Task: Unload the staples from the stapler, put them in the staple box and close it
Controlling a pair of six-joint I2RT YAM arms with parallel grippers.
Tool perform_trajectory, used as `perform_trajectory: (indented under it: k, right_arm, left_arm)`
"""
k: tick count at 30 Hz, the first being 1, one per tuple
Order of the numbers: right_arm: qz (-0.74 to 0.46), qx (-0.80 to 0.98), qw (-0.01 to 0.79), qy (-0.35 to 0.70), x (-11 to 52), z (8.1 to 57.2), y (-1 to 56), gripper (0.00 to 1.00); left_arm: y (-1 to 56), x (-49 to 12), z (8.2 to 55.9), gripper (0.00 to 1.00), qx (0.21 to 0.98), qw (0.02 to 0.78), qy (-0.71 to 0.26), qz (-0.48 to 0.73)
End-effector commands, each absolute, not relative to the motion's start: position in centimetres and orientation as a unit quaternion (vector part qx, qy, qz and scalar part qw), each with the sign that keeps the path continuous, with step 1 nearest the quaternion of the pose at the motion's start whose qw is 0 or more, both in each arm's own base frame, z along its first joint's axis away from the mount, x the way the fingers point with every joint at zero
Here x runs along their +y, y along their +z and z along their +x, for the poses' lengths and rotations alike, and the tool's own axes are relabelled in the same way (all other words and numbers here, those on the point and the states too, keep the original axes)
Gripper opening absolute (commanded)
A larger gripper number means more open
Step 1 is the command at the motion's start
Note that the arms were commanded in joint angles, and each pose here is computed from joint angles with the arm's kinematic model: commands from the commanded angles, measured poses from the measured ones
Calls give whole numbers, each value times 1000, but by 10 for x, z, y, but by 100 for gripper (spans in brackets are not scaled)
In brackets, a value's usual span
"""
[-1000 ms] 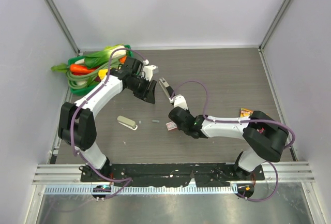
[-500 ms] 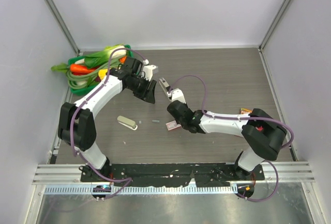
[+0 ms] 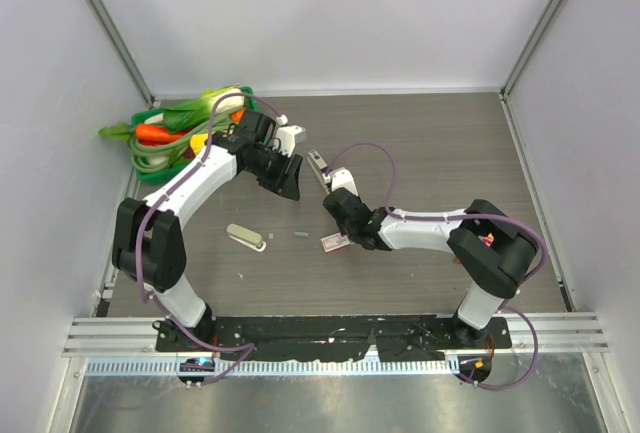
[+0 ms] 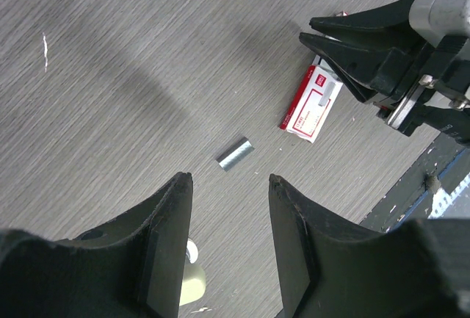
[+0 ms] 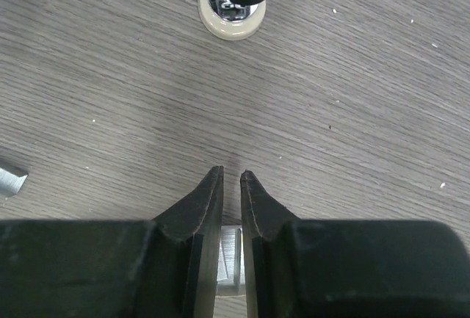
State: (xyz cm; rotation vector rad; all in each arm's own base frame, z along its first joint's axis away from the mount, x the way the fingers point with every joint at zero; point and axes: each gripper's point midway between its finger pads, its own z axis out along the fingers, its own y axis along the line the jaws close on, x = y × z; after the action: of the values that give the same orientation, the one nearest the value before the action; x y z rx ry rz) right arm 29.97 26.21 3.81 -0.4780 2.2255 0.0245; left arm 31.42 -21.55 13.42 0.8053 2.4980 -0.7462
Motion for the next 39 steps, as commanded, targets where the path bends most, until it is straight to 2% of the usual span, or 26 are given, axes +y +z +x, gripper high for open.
perform_trajectory:
  k: [1, 20, 39]
  right_arm:
    - [-187, 874, 447, 40, 282, 311, 56, 21]
    - [-190, 885, 422, 44, 269, 293, 39, 15]
    - [-184, 885, 424, 60, 261, 279, 52, 13]
  left_arm:
    - [150, -215, 318, 49, 888, 231, -271, 291]
    - [147, -216, 318, 49, 889, 228, -271, 289]
    - [146, -216, 319, 49, 890, 229, -271, 286]
